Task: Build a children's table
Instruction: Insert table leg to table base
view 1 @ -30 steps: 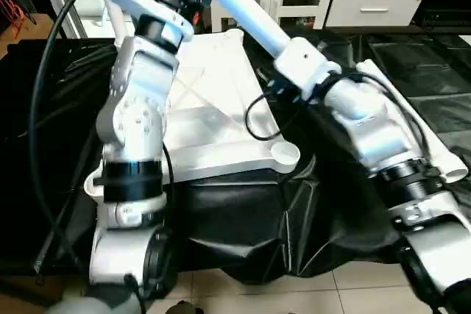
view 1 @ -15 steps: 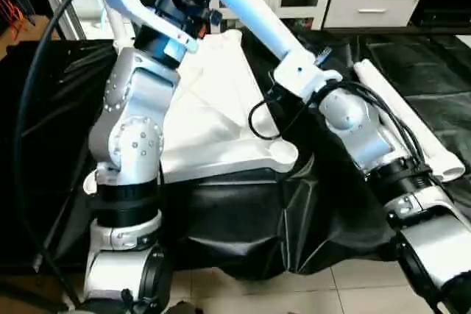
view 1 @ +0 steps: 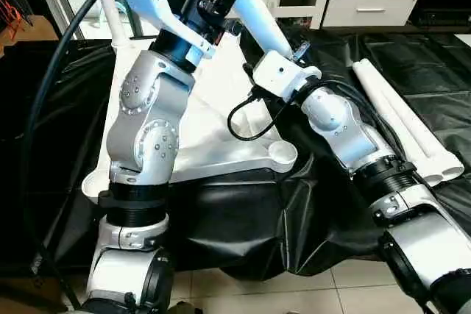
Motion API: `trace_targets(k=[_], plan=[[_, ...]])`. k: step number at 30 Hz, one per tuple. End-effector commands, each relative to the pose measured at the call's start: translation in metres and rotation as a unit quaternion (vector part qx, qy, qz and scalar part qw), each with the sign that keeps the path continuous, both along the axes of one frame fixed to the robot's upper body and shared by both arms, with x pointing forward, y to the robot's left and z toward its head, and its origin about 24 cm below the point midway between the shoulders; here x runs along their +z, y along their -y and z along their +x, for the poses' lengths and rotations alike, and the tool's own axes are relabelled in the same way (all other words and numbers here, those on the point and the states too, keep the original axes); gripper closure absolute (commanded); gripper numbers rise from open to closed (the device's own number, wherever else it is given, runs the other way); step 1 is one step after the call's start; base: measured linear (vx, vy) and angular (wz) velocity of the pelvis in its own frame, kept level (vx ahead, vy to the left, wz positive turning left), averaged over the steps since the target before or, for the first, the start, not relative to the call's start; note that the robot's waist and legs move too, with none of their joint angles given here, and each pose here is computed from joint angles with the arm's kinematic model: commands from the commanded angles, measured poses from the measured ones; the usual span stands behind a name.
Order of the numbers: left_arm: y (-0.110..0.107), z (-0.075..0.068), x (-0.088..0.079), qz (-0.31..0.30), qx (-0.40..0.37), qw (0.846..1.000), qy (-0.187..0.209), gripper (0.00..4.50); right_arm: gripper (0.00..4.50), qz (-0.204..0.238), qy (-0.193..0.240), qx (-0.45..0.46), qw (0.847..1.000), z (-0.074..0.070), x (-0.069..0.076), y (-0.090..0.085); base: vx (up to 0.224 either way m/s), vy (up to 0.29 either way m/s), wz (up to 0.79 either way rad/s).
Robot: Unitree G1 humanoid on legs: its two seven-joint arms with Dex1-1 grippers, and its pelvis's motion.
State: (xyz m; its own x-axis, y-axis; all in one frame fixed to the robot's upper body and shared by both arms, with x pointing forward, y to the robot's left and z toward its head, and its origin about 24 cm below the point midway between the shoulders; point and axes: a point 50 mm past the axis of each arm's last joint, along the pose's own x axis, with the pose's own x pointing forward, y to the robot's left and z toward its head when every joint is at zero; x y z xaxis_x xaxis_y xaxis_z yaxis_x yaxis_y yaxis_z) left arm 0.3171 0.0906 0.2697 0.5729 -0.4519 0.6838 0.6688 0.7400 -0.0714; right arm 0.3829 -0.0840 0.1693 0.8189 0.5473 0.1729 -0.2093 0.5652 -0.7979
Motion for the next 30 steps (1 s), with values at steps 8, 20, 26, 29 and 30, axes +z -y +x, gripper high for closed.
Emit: trace_targets(k=[8,20,26,29,30], plan=[[0.0008,-0.0022,0.0056,-0.007,-0.003,1.000,0.015,2.90,0.40,0.029,-0.030,-0.013,0.999,0.0043,-0.0012,0.0074,0.000,0.000,0.00],[0.0037,-0.0042,0.0044,0.004,-0.018,1.000,0.018,2.90,1.58,0.038,-0.038,-0.012,0.999,0.0060,-0.0002,0.0110,0.000,0.000,0.00],[0.0047,-0.0041,0.0052,0.003,-0.022,1.000,0.018,2.90,2.07,0.039,-0.039,-0.008,0.998,0.0064,0.0001,0.0108,0.000,0.000,0.00],[0.0053,-0.0042,0.0050,0.004,-0.024,1.000,0.017,2.90,2.33,0.038,-0.040,-0.007,0.998,0.0064,0.0001,0.0108,0.000,0.000,0.00],[0.0055,-0.0043,0.0048,0.005,-0.025,1.000,0.017,2.90,2.39,0.037,-0.041,-0.006,0.998,0.0064,0.0000,0.0107,0.000,0.000,0.00]])
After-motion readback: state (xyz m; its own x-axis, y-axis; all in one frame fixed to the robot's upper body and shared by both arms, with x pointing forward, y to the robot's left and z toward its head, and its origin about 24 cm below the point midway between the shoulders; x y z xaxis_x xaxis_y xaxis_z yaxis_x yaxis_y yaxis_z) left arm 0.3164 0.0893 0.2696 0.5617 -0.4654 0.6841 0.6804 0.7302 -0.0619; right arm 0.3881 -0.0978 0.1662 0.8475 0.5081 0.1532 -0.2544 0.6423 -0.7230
